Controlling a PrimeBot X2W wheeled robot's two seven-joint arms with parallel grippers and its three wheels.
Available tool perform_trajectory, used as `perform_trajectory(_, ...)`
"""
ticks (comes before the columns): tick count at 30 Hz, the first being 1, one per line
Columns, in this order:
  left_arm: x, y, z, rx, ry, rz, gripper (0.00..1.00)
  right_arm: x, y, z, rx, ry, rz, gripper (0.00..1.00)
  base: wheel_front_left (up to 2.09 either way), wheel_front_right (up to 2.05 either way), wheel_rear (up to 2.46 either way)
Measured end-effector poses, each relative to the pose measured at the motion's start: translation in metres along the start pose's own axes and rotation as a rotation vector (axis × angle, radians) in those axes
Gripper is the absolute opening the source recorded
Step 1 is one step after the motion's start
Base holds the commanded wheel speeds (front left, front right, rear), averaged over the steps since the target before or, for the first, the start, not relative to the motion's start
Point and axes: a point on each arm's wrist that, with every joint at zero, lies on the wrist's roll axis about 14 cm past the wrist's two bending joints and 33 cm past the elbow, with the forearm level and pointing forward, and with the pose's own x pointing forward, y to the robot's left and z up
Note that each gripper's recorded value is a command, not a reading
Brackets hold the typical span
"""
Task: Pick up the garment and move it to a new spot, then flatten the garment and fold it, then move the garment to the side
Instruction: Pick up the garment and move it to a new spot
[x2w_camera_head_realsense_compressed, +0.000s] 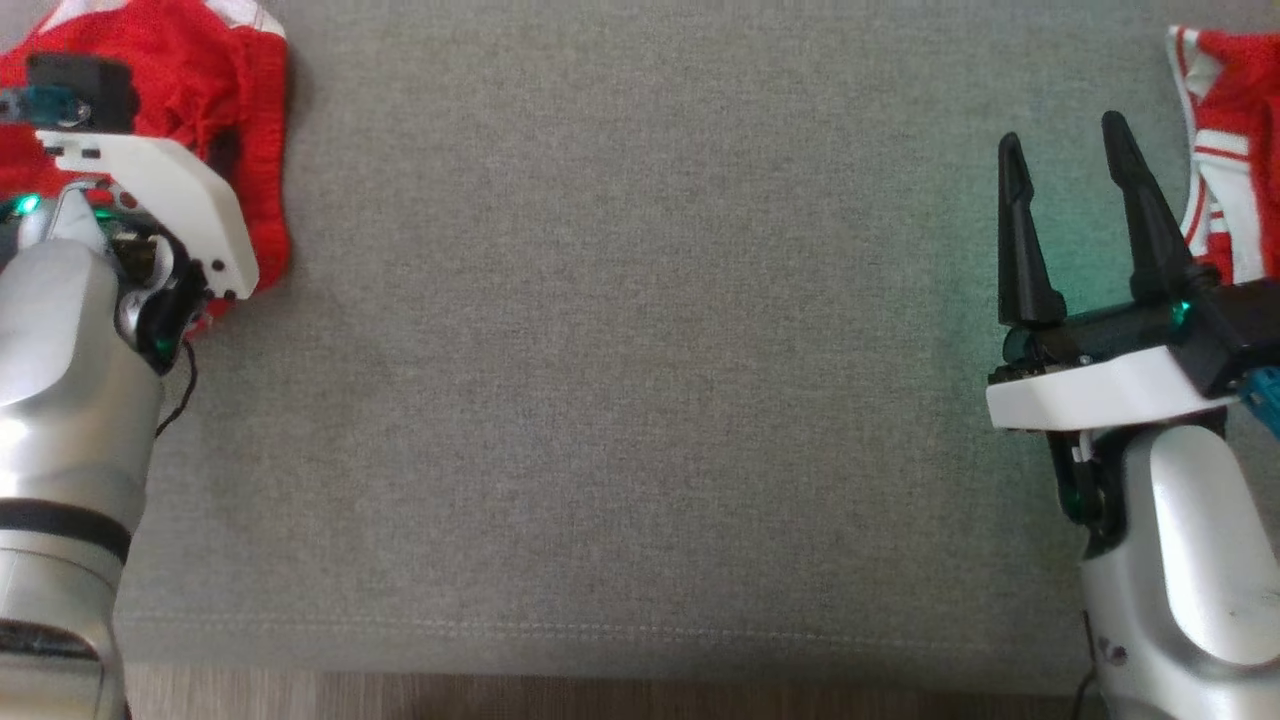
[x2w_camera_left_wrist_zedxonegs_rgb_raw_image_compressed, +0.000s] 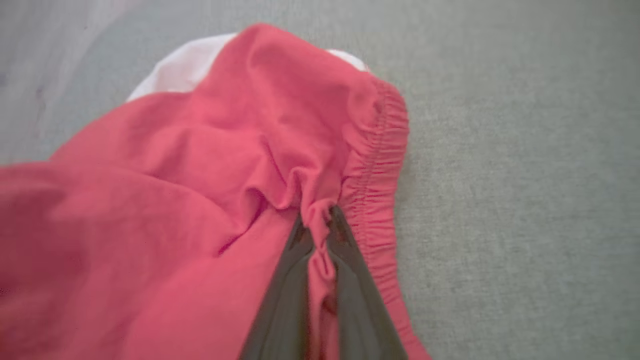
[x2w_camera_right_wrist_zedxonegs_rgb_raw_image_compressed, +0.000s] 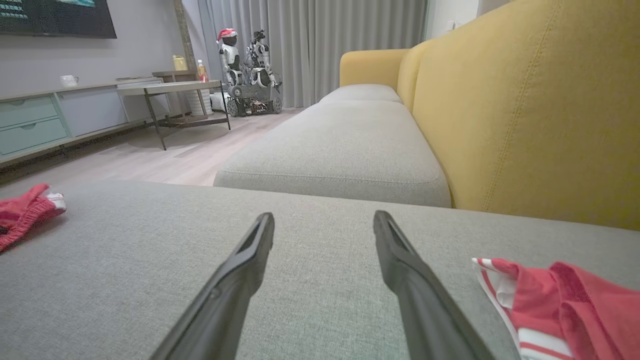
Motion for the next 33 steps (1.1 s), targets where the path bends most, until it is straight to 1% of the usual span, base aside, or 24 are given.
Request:
perform_trajectory(4, -0.013, 0.003, 0.028, -0.001, -0.142, 0.006, 0.0, -0.003, 0.003, 0.011, -0.003, -0.022, 0.003, 1.0, 0.0, 0.0, 0.0)
perform_trajectory(9, -0.04, 0.003, 0.074, 0.0, -0.354, 0.007, 0.0, -0.01, 0.006, 0.03, 0.007, -0.066, 0.003, 1.0, 0.0, 0.0, 0.0)
perform_trajectory(10, -0.04, 0.003, 0.074, 0.0, -0.354, 0.007, 0.0, -0.01, 0.006, 0.03, 0.007, -0.066, 0.003, 1.0, 0.0, 0.0, 0.0)
perform_trajectory(11, -0.046, 0.002, 0.084, 0.001, -0.396, 0.004, 0.0, -0.012, 0.007, 0.033, 0.008, -0.074, 0.002, 1.0, 0.0, 0.0, 0.0)
perform_trajectory(15, -0.076, -0.009, 0.123, 0.003, -0.557, -0.027, 0.0, -0.021, 0.007, 0.05, 0.016, -0.113, -0.005, 1.0, 0.0, 0.0, 0.0)
perform_trajectory(19, -0.104, -0.03, 0.155, 0.009, -0.682, -0.082, 0.0, -0.033, 0.005, 0.06, 0.038, -0.135, -0.022, 1.0, 0.0, 0.0, 0.0)
perform_trajectory(22, -0.122, -0.057, 0.18, 0.025, -0.757, -0.149, 0.0, -0.04, 0.001, 0.068, 0.051, -0.156, -0.038, 1.0, 0.0, 0.0, 0.0)
perform_trajectory(25, -0.137, -0.092, 0.199, 0.032, -0.8, -0.239, 0.0, -0.048, -0.007, 0.071, 0.061, -0.168, -0.064, 1.0, 0.0, 0.0, 0.0)
perform_trajectory(29, -0.157, -0.154, 0.214, 0.043, -0.835, -0.396, 0.0, -0.058, -0.02, 0.073, 0.072, -0.173, -0.106, 1.0, 0.0, 0.0, 0.0)
perform_trajectory(33, -0.188, -0.224, 0.23, -0.004, -0.885, -0.597, 0.0, -0.069, -0.034, 0.076, 0.079, -0.181, -0.149, 1.0, 0.0, 0.0, 0.0)
